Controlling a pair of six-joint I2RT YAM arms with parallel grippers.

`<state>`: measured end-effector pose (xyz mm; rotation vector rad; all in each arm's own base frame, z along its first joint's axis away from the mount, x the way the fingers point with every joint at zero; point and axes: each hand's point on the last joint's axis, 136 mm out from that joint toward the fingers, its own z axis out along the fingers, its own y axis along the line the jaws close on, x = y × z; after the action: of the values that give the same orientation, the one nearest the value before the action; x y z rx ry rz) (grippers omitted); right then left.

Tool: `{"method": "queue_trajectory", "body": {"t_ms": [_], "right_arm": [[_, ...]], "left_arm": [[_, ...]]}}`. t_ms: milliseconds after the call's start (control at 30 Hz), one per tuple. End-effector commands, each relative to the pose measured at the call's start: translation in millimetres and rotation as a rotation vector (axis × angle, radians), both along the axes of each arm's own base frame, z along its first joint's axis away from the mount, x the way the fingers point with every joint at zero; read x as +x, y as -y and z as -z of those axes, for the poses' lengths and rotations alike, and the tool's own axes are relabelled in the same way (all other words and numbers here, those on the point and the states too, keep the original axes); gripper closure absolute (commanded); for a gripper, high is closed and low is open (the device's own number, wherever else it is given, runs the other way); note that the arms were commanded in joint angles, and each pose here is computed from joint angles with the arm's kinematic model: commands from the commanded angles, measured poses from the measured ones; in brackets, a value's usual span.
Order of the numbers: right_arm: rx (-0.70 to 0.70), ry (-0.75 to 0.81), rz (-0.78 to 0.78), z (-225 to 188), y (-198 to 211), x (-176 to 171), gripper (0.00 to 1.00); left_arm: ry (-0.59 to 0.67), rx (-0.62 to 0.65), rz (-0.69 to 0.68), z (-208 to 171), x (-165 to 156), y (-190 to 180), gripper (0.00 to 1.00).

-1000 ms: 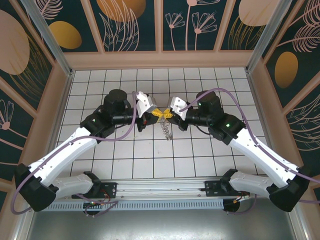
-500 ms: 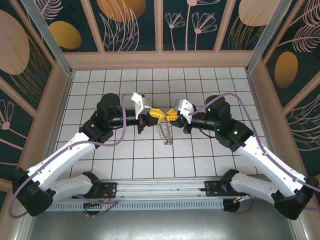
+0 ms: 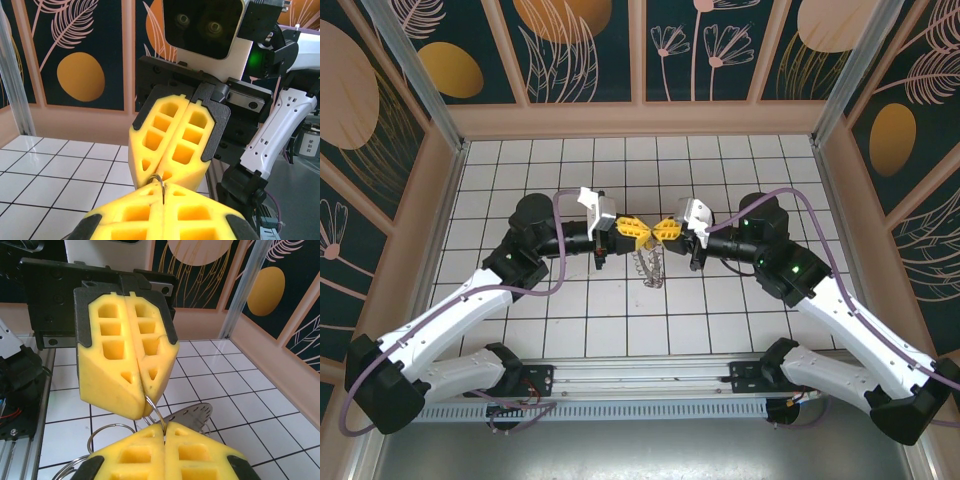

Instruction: Put the keys on the keyring

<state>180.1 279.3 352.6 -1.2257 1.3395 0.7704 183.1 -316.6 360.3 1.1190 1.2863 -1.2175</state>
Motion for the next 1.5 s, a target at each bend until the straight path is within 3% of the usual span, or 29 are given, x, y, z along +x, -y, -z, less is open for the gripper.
{"method": "queue_trajectory", "body": {"t_ms": [0, 200, 267, 600, 967, 1100, 1200, 1467], "right_arm": [[0.01, 0.045, 0.043, -4.0, 3.5, 9.3, 1.0], [-0.046, 0.063, 0.091, 2.2, 4.6, 20.5, 1.0], [-0.056, 0.067, 0.097, 2.9, 3.7, 21.7, 1.0], [-0.068, 0.077, 0.08, 1.0, -2.2, 20.2, 1.0], [-0.057, 0.066, 0.045, 0.8, -12.9, 19.4, 1.0], [-0.059, 0.065, 0.044, 0.6, -12.5, 18.9, 1.0], [-0.052, 0.071, 0.043, -1.6, -11.3, 17.3, 1.0], [-0.053, 0.031, 0.057, 11.1, -7.5, 15.1, 1.0]], "left_arm": [[0.057, 0.024, 0.024, -12.8, -7.8, -0.3, 1.0], [0.068, 0.177, -0.136, -0.7, 19.8, -6.7, 1.0], [0.071, 0.215, -0.18, 3.7, 28.7, -8.3, 0.93], [0.051, 0.283, -0.197, 19.2, 43.5, -1.3, 0.87], [0.022, 0.28, -0.164, 28.8, 45.2, 6.7, 0.84], [0.021, 0.286, -0.16, 32.3, 46.0, 7.9, 1.0], [0.026, 0.283, -0.166, 31.3, 46.4, 7.1, 1.0], [0.068, 0.036, -0.106, -18.9, 28.1, 8.6, 1.0]]}}
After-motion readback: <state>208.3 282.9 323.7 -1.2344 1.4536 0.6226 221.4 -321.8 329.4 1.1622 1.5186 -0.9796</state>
